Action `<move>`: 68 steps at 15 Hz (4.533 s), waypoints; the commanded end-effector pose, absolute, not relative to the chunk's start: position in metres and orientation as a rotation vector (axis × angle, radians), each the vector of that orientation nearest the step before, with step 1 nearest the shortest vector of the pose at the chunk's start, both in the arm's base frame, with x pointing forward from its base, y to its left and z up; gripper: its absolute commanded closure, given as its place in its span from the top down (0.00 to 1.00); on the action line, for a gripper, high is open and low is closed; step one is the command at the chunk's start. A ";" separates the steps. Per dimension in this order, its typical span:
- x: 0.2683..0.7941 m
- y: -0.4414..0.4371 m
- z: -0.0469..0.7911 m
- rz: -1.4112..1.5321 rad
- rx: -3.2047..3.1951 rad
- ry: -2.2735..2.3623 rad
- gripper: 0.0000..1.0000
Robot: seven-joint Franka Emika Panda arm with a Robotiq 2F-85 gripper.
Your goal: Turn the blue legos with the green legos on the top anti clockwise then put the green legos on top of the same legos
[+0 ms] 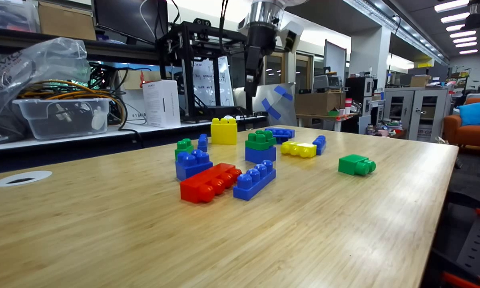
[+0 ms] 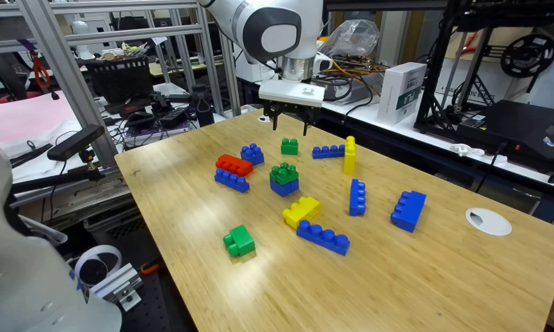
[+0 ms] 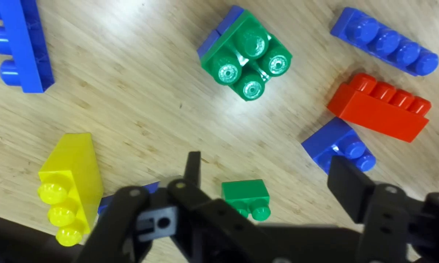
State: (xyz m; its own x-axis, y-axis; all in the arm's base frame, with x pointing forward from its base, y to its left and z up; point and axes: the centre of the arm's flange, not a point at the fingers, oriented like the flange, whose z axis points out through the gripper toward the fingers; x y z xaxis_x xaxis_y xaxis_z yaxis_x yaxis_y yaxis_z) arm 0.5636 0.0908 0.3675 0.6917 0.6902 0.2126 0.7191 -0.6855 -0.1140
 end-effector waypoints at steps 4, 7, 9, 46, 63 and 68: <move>0.566 0.087 0.367 -0.226 -2.683 -1.086 0.38; 0.571 0.083 0.349 -0.166 -2.701 -1.043 0.16; 0.572 0.081 0.335 -0.123 -2.706 -1.019 0.02; 0.555 0.077 0.266 0.185 -2.670 -1.034 0.00; 0.555 0.073 0.279 0.149 -2.707 -1.212 0.00; 0.558 0.072 0.293 0.126 -2.724 -1.266 0.00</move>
State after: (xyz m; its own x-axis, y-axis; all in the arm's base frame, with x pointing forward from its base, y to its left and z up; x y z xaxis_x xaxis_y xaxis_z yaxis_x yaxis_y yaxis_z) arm 0.5578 0.0757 0.2857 0.6669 0.7445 -0.0309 0.7278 -0.6597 -0.1874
